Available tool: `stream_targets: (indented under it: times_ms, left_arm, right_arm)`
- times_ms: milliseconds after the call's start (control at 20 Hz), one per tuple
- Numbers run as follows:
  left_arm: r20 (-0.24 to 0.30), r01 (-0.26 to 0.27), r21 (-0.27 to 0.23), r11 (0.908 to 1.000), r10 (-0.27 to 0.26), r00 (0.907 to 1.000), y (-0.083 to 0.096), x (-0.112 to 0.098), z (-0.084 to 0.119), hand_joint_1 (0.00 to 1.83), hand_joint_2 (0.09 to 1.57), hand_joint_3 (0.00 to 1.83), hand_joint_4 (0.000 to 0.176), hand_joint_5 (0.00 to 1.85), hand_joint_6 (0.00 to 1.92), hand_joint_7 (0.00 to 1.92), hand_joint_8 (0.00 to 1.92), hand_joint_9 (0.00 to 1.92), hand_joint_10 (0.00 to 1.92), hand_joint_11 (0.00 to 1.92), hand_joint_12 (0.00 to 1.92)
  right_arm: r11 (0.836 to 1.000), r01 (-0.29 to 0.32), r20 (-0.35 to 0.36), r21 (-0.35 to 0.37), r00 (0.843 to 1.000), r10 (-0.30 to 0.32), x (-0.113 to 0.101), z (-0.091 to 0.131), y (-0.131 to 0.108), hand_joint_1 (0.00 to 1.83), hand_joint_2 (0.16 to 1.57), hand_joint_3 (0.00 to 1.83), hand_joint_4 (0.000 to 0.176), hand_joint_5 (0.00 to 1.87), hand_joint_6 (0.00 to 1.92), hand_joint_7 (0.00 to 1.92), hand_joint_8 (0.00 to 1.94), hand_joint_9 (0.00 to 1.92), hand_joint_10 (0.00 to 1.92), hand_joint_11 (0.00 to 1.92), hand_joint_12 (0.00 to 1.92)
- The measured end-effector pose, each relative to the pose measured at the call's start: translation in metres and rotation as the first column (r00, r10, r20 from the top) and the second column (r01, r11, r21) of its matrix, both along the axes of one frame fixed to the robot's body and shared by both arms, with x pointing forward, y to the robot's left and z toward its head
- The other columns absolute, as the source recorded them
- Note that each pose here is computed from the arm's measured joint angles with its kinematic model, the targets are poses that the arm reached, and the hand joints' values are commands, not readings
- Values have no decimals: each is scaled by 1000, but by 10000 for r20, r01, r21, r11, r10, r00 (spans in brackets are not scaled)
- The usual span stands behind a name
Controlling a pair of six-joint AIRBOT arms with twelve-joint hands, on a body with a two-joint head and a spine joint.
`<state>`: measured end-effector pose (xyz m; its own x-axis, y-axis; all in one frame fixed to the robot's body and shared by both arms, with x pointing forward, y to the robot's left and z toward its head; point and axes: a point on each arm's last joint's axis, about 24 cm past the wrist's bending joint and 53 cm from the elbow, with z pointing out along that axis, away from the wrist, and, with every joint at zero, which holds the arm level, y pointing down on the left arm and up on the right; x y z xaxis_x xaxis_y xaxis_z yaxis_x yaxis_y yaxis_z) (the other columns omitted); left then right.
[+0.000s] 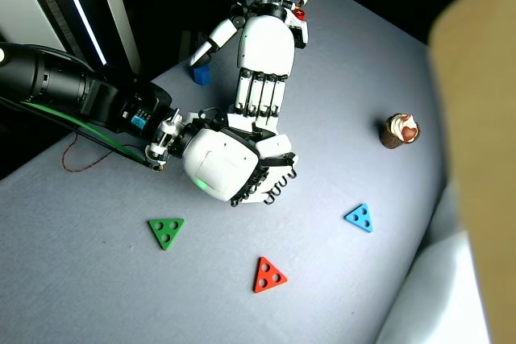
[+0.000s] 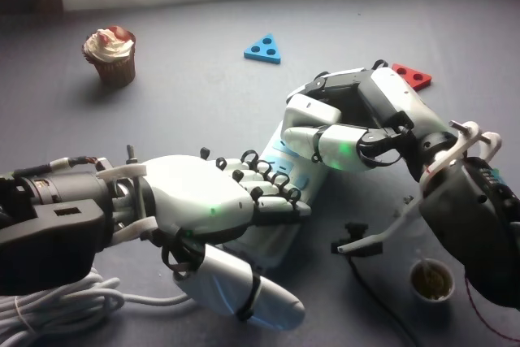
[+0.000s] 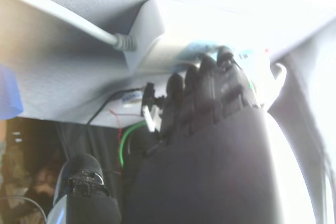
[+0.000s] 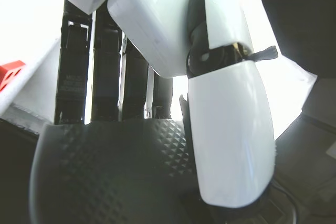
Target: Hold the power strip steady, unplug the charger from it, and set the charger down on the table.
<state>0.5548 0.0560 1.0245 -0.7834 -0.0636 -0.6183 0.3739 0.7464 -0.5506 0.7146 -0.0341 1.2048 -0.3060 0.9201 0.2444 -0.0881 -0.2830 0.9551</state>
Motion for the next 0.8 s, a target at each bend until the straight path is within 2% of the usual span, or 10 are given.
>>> stream_targets:
  times_ms: [150,300,500,600,800]
  left_arm:
    - [-179,61,108,9999,-59,9998,-1,-4,-5,0,997,1,0,105,2,85,1,53,0,11,24]
    - [-317,73,102,9999,-69,9995,-3,-6,-7,0,991,0,0,108,3,88,2,58,1,20,28]
    - [-321,81,88,9999,-78,9995,-4,-6,-7,0,995,1,0,104,3,87,2,59,1,18,27]
    - [-321,55,57,10000,-53,9995,-4,-6,-7,0,1002,3,0,93,0,75,0,49,0,10,23]
    - [-287,34,3,10000,-34,9996,-5,-5,-5,0,1003,3,0,116,7,98,7,65,5,18,26]
  right_arm:
    - [9996,-114,590,-256,9982,129,-4,8,0,1239,1068,2,28,1054,912,1137,667,1162,42,828,663]
    - [9985,-439,1093,-320,9929,472,-12,19,10,1238,1070,2,29,1029,932,1152,661,1186,9,843,656]
    - [9988,-359,972,-333,9945,390,-9,17,4,1242,1060,0,34,1070,873,1166,629,1186,3,843,662]
    - [9996,-172,995,-245,9948,195,-7,18,-2,1235,1073,0,35,1038,921,1131,695,1175,1,825,669]
    - [9981,-516,1079,-342,9926,550,-19,24,3,1237,1071,1,30,1035,932,1142,668,1186,0,851,649]
